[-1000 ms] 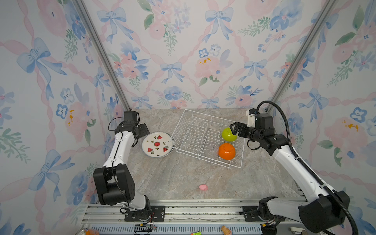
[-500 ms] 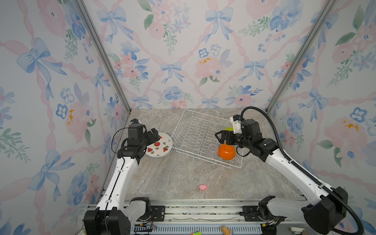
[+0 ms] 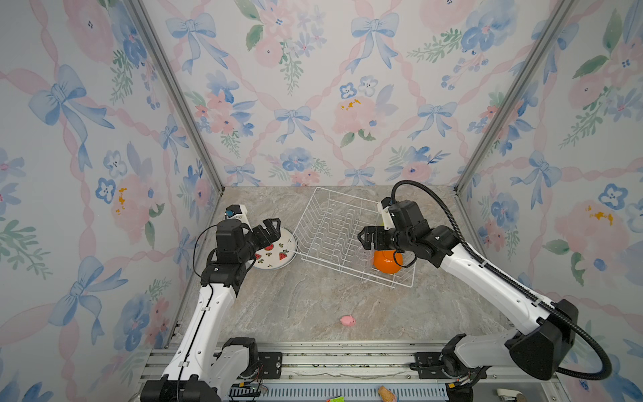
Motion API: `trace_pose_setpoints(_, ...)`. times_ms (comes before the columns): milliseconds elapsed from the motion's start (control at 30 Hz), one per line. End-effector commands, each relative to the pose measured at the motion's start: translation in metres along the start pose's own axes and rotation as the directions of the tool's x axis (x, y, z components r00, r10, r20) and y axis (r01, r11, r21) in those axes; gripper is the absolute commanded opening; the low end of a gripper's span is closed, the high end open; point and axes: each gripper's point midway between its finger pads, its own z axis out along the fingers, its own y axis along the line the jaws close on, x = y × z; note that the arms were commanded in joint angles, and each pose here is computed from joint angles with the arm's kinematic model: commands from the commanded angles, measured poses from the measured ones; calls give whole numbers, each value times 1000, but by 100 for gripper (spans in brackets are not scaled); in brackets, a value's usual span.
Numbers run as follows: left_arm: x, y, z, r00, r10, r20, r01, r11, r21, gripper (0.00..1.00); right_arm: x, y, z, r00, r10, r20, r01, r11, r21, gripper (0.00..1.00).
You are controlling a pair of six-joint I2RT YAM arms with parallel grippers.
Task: Unload the mixed dishes from the dish rack
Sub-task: 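Grasp the clear cup beside the orange bowl with the right gripper while the left returns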
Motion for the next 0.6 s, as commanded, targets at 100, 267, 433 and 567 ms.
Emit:
trace_pose_setpoints(100, 5, -15, 6, 1000, -3, 15, 2, 998, 65, 98, 7, -5, 18, 996, -33, -86, 39, 997, 68, 97)
trace_pose_setpoints(267, 6, -22, 8, 1000, 8, 27, -10, 997, 77, 98, 16, -6, 35, 987, -34, -157, 47, 996, 81, 97)
trace_pose_setpoints(433, 5, -29, 8, 999, -6, 46, 1, 995, 102, 98, 27, -7, 48, 977, -11, -213, 31, 995, 90, 98)
trace_pose_setpoints(567, 14, -28, 12, 999, -19, 39, 14, 994, 112, 98, 38, -15, 57, 969, -10, -247, 47, 989, 143, 100)
